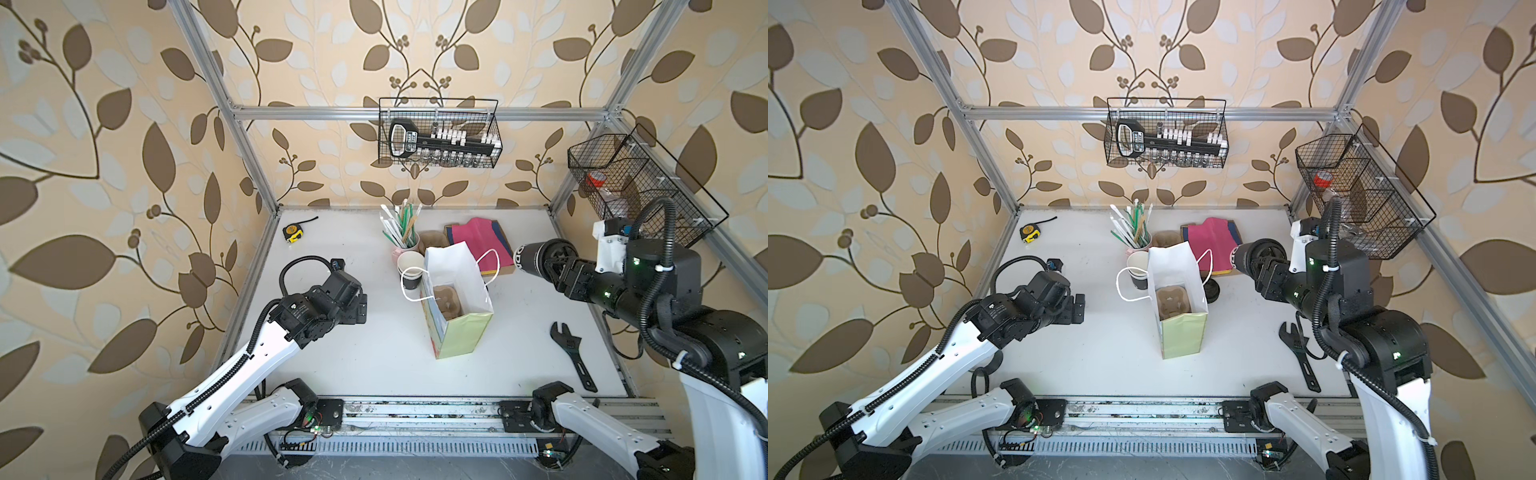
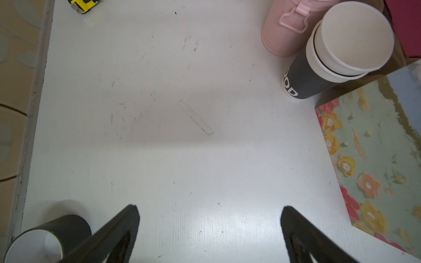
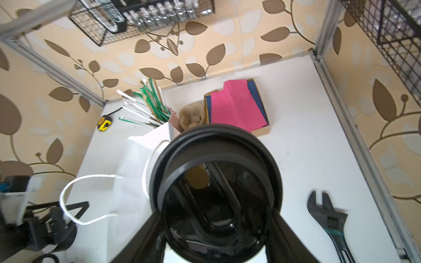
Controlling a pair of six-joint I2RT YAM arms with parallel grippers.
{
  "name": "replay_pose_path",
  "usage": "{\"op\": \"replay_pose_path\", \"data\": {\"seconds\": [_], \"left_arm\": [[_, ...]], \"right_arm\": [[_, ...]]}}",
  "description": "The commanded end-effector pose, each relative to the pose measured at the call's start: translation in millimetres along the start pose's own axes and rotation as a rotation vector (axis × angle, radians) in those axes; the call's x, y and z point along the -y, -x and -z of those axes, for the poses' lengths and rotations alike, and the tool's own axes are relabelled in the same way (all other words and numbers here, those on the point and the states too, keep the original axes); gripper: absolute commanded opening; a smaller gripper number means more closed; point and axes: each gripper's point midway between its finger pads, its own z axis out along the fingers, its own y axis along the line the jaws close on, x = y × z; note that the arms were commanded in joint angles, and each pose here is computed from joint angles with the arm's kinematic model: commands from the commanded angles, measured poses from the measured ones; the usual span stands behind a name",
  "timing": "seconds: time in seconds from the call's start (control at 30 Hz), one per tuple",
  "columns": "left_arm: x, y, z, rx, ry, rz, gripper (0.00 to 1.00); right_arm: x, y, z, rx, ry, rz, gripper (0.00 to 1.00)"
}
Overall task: Pack a coffee takeout order
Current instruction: Place the coffee cup in the cup tray.
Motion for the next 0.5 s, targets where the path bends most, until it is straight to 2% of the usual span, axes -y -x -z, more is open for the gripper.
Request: {"op": "replay_pose_path", "data": {"seconds": [0.0,0.17,0.47], "left_arm": [[-1.3,1.6,2.0,0.016,-0.005,-0.004,0.99],[-0.9,1.1,1.0,0.012,-0.005,-0.007,0.99],[-3.3,1.2,1.0,0.016,0.007,-0.008,0.99]], "right_arm": [[-17.1,2.0,3.7,-0.028,0.048,0.020,0.00],[-55.9,11.1,12.0,-0.020,0.145,0.071,0.00],[-118.0,2.2,6.5,-0.059,0.103,0.263,0.00]]}}
